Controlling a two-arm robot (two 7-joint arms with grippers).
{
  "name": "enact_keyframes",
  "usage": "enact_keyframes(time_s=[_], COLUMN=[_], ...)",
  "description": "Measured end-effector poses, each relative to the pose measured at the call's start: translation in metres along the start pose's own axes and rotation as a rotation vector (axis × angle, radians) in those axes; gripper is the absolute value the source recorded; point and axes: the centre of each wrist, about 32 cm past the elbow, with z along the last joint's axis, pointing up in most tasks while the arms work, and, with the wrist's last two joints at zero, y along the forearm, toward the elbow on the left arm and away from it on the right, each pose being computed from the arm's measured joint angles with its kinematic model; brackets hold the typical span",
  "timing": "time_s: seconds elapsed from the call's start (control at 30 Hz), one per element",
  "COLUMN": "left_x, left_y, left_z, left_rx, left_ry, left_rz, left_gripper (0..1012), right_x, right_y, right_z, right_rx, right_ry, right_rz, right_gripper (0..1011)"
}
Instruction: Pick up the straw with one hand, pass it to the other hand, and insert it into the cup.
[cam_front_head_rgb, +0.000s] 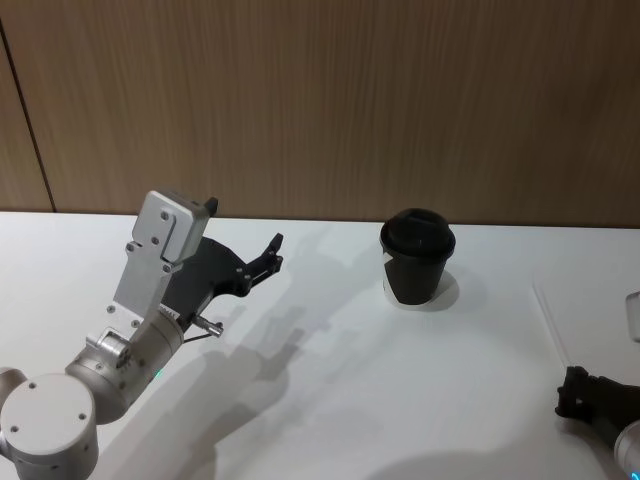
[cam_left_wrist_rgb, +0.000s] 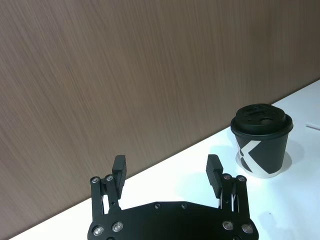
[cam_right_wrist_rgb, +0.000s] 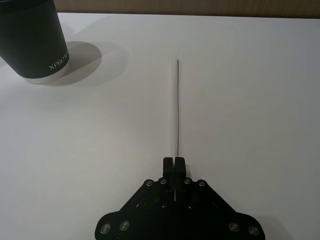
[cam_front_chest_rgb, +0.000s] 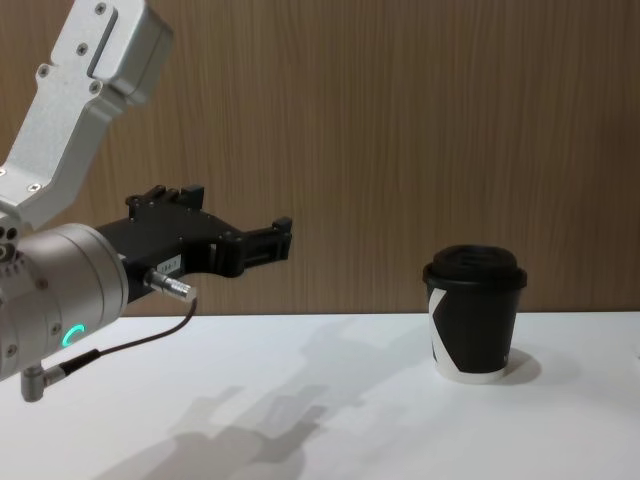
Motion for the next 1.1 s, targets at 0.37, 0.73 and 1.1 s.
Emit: enact_keyframes(time_s=[0.37,0.73,1.1], left_x=[0.0,0.0,0.0], left_y=[0.0,0.0,0.0], left_z=[0.0,0.0,0.0], left_rx=[0.0,0.0,0.0], left_ry=[0.0,0.0,0.0], left_rz=[0.0,0.0,0.0], left_gripper=[1003,1003,1003], right_x=[0.0,0.001,0.004], right_y=[0.001,0.007,0.015], right_z=[0.001,0.004,0.011], right_rx=[0.006,0.097,0.251], right_ry=[0.002,0.012,0.0], right_rz=[-0.003,-0.021,-0.004], right_gripper=[0,0,0])
